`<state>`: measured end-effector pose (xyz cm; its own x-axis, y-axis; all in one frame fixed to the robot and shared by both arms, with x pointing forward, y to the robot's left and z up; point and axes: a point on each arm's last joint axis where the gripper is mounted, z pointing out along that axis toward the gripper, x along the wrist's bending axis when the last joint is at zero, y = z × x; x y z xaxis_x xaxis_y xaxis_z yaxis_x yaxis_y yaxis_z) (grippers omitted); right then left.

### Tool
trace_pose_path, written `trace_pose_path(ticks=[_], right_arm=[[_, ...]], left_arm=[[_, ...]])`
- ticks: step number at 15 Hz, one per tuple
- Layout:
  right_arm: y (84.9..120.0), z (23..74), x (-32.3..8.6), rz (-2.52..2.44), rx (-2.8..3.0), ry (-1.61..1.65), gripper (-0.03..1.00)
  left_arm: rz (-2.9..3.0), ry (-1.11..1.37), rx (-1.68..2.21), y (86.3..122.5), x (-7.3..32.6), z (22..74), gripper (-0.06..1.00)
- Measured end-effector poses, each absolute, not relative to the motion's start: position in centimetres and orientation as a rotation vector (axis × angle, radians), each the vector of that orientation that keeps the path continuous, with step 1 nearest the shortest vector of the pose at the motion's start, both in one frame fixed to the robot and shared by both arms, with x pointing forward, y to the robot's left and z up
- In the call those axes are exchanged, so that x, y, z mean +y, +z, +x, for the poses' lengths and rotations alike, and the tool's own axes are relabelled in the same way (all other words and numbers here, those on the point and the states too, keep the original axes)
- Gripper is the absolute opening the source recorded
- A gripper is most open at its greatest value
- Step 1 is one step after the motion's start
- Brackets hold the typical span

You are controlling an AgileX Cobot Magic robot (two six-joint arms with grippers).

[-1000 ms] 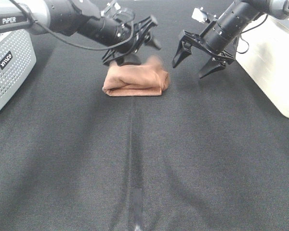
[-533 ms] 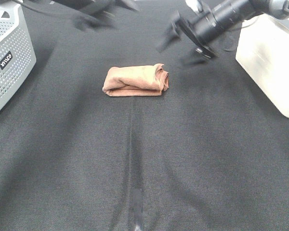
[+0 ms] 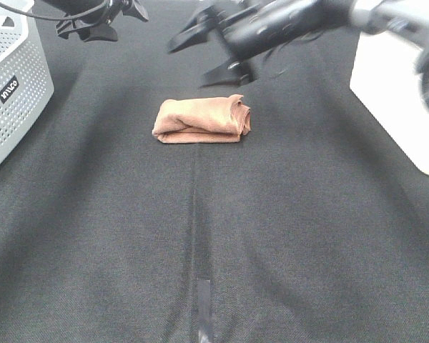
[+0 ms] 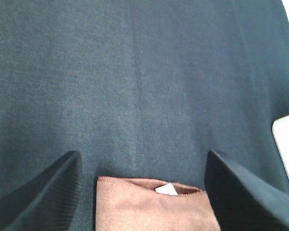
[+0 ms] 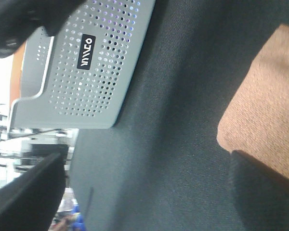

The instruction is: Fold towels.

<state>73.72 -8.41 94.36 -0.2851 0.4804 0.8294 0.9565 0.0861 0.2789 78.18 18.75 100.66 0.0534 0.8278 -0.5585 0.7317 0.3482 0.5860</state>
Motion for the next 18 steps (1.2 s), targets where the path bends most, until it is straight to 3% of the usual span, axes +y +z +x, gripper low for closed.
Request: trace_pose_path(ticks=[4,8,11,14,16,17,18], right_arm=[[88.0,73.9,-8.4,-1.46,-1.737,-1.02,0.85],[87.7,74.9,-10.8,-1.51,-1.711,-1.034,0.85],[88.3,75.9,-15.4,-1.584,-1.731,-1.019,0.85],[89.3,75.5,-16.5,-1.547,-1.772,-0.973,0.85],[92.1,75.3,-16.7,-1.533,-1.855,-0.986,0.85],[95.4,74.9,-17.2,-1.557,-1.965,-0.988,0.85],[95.4,74.9,-17.2,-1.557,-1.965,-0.988,0.85]], left_arm=[[1.423,0.113,1.702,100.5,18.7,78.0,0.68],[1.45,0.084,1.714,100.3,18.6,77.8,0.68],[1.481,0.051,1.725,100.2,18.5,77.4,0.68],[1.539,0.028,1.715,101.9,18.5,76.4,0.68],[1.611,0.034,1.708,103.6,18.7,75.4,0.68],[1.696,0.063,1.708,105.3,19.1,74.2,0.68],[1.696,0.063,1.708,105.3,19.1,74.2,0.68]])
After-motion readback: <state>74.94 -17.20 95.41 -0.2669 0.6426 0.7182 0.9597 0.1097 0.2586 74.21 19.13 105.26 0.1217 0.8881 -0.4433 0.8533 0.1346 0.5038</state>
